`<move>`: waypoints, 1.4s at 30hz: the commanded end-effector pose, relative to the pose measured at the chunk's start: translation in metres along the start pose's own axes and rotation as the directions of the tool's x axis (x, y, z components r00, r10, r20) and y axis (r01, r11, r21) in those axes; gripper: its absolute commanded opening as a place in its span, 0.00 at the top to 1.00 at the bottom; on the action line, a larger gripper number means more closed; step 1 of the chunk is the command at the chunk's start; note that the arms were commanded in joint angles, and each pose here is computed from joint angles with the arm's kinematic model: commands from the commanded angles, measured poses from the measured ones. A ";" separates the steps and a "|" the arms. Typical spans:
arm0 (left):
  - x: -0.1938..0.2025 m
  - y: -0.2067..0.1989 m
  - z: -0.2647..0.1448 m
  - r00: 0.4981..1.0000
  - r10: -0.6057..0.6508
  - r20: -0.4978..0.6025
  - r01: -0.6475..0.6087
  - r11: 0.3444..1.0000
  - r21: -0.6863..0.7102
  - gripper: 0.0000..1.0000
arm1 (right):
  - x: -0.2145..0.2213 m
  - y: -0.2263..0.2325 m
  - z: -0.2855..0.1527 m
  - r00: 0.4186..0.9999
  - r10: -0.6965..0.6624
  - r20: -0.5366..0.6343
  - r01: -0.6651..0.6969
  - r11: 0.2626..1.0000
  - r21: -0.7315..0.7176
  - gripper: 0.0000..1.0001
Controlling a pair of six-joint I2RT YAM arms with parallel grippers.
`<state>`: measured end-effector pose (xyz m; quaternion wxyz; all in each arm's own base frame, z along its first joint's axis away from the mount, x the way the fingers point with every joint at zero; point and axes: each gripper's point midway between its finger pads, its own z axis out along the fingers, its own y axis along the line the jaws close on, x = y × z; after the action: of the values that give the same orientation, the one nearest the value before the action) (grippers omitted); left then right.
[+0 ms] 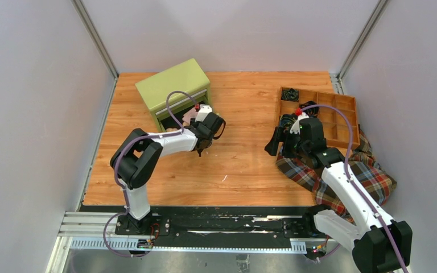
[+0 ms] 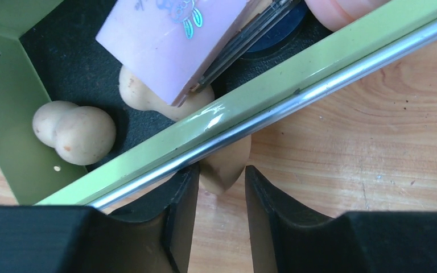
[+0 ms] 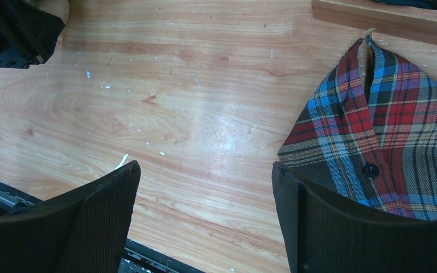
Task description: Organize the makeup
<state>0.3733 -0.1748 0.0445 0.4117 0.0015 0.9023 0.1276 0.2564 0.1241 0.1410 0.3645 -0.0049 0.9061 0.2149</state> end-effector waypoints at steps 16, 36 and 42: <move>-0.057 -0.012 -0.061 0.991 0.092 0.094 -0.112 0.964 0.243 0.99 | -0.009 0.006 -0.002 0.999 0.030 0.020 -0.030 0.999 -0.030 0.18; -0.078 0.087 -0.032 1.000 -0.014 0.004 0.014 1.000 0.018 0.24 | -0.006 0.008 -0.002 0.999 0.027 0.018 -0.026 0.998 -0.050 0.18; -0.061 0.020 -0.065 0.990 0.126 0.071 -0.138 0.970 0.201 0.40 | -0.004 0.007 0.002 0.999 0.039 0.004 -0.038 0.998 -0.044 0.18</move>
<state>0.3844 -0.1296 0.1315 0.4112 0.0306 0.9068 0.0877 0.2561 0.1321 0.1438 0.3595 -0.0050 0.9025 0.2372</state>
